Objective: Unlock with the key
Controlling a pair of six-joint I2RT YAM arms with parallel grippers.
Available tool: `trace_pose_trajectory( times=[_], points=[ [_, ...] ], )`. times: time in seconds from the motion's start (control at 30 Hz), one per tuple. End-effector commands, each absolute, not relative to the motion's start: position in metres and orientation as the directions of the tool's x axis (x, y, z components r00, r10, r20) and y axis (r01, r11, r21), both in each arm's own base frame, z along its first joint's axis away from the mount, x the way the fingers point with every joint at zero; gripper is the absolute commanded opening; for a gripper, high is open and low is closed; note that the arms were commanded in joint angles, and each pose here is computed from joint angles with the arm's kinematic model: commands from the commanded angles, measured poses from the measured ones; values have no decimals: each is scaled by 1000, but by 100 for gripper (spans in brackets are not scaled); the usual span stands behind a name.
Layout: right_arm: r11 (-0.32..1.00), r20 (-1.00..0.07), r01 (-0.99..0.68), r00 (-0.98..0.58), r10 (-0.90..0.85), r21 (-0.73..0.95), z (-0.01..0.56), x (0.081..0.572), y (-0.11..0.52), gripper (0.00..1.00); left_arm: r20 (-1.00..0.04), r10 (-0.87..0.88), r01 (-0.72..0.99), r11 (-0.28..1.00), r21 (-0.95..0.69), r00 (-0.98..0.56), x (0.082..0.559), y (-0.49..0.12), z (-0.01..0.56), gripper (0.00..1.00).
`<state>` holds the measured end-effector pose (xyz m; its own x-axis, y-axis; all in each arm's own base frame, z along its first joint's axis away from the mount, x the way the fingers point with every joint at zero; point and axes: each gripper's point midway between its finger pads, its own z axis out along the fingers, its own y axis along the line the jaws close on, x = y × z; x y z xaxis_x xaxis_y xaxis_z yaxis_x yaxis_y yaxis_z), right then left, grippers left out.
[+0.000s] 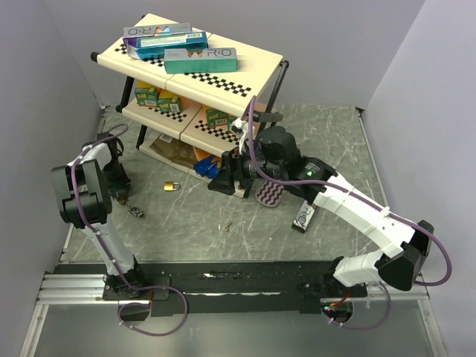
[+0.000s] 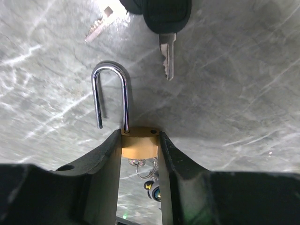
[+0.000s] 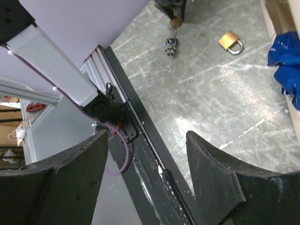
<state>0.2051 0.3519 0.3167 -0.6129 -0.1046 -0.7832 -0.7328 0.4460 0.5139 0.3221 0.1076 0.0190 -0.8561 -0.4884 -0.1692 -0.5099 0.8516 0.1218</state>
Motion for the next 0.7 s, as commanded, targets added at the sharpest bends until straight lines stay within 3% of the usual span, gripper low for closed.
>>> trace_pose_trajectory(
  times=[0.0, 0.17, 0.23, 0.27, 0.33, 0.47, 0.5, 0.67],
  points=[
    [416, -794, -755, -596, -116, 506, 330, 198, 353, 74, -218, -419, -461, 863, 204, -881, 336, 129, 8, 1],
    [415, -782, -749, -610, -130, 516, 328, 200, 357, 74, -188, -436, -467, 867, 175, -880, 337, 120, -1, 2],
    [419, -779, -745, -614, -128, 519, 326, 202, 359, 74, -190, -457, -487, 857, 165, -869, 340, 119, 0, 7],
    [428, -777, -739, -618, -120, 521, 327, 204, 359, 74, -180, -467, -495, 853, 166, -866, 337, 118, 0, 24],
    [436, -776, -731, -621, -107, 525, 326, 207, 360, 74, -189, -483, -511, 846, 152, -855, 339, 114, 5, 47],
    [472, -773, -709, -629, -86, 524, 325, 213, 358, 74, -214, -500, -528, 843, 100, -839, 342, 106, 17, 69],
    [478, -771, -707, -631, -91, 522, 323, 213, 356, 74, -219, -502, -529, 844, 86, -837, 342, 103, 20, 79],
    [505, -772, -711, -622, -129, 489, 311, 215, 353, 73, -314, -486, -520, 854, 30, -816, 350, 92, 56, 90]
  ],
)
